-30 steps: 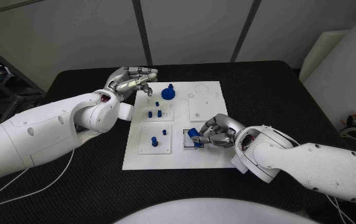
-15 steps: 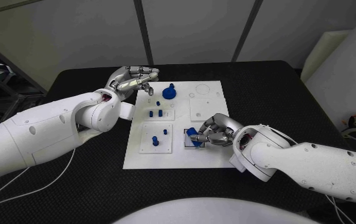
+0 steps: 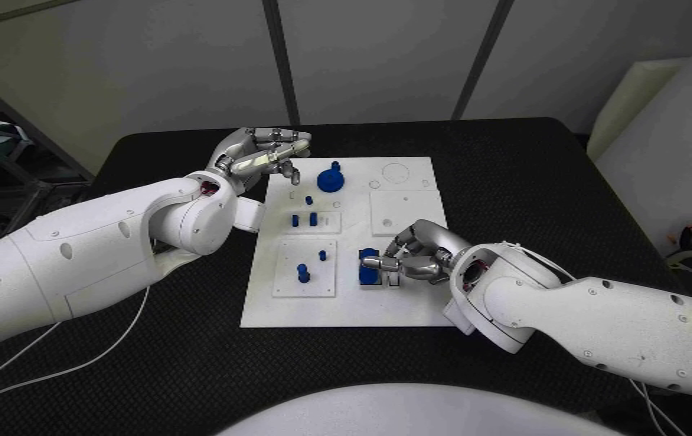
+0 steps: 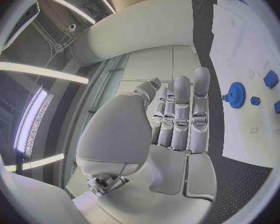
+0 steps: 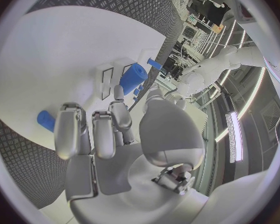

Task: Assemble the parts on the task board

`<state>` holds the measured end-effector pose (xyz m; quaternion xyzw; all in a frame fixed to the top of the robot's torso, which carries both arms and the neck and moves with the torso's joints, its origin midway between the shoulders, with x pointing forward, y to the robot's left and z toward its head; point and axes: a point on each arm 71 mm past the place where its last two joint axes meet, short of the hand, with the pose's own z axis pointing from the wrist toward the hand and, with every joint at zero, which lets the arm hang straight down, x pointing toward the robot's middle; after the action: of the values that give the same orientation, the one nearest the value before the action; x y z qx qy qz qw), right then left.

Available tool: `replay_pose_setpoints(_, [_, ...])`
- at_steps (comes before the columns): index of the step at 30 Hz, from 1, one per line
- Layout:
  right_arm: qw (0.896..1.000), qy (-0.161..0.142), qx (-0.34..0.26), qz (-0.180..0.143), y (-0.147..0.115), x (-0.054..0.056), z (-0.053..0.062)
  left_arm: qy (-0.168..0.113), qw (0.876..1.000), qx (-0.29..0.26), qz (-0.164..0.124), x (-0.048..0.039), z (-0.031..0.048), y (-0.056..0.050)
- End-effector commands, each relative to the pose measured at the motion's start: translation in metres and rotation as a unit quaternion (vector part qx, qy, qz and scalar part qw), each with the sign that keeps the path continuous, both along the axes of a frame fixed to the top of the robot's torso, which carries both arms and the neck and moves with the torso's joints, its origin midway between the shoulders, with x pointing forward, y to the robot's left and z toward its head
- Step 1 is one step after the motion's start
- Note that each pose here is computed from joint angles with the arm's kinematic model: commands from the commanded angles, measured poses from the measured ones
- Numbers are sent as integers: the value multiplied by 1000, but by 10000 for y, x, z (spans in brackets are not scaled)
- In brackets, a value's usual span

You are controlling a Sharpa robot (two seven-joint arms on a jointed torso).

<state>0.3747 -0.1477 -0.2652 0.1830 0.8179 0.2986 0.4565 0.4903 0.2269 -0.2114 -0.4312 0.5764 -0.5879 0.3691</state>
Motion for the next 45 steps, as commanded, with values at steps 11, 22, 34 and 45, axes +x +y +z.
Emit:
replay_pose_setpoints(11, [999,-33,-3,30,14,-27,67,1,1000,-3,-5,3,5,-11])
replay_pose_setpoints(22, [996,-70,-28,54,11,-45,117,2,1000,-3,-6,1,-7,-13])
replay_pose_setpoints(34, [996,-64,-44,45,13,-9,78,3,1000,-3,-6,-3,-13,-7])
replay_pose_setpoints(45, [996,-56,-54,48,-13,4,49,4,1000,-2,-5,-6,-15,6])
